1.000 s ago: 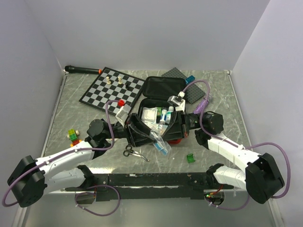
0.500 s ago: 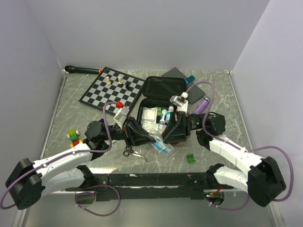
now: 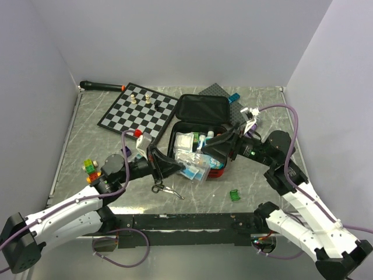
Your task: Organize the medicine kit
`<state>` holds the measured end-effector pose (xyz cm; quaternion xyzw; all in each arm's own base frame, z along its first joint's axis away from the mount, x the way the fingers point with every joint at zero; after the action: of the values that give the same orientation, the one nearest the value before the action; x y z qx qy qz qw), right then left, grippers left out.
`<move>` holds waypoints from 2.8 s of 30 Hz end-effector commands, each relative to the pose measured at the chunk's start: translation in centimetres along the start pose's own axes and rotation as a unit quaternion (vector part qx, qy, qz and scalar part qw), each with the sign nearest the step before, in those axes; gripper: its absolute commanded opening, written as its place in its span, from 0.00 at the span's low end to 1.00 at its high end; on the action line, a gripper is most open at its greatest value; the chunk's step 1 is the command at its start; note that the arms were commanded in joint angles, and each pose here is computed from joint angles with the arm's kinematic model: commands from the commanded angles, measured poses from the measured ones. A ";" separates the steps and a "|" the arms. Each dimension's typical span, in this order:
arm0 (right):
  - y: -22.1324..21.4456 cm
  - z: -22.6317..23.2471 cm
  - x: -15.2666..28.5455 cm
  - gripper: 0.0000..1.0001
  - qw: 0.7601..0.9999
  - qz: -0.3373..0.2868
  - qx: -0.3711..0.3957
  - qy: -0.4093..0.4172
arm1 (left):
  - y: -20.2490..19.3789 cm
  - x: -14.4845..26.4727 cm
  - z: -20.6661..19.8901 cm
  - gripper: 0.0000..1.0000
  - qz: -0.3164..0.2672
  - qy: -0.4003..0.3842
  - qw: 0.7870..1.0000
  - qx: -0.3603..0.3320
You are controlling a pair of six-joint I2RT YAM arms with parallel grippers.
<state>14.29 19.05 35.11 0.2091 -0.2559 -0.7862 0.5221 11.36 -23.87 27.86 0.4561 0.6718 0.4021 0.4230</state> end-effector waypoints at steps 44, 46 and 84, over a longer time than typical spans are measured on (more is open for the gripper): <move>-3.6 -10.4 4.6 0.71 0.948 -0.025 0.061 -0.310 | -7.2 -3.4 15.9 0.73 0.294 0.455 0.837 0.077; -3.5 -10.6 4.5 0.71 0.947 -0.022 0.059 -0.316 | -5.4 -3.4 15.2 0.77 0.277 0.454 0.844 0.066; -4.1 -12.1 4.2 0.69 0.937 0.002 0.047 -0.346 | -14.6 -6.6 17.4 0.23 0.351 0.402 0.844 0.061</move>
<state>16.91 14.29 22.15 -0.0663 -0.4508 -0.7958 0.3989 25.64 -30.84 8.77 0.4879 0.5867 0.6375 -0.1064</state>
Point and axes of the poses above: each gripper's point midway between its finger pads, its own x axis back along the fingers, its own z axis along the line the jaws close on, y = z × x, the point moved 6 cm from there along x, back along the fingers, and after that the axes turned 14 degrees about -x, right-handed, at the moved point
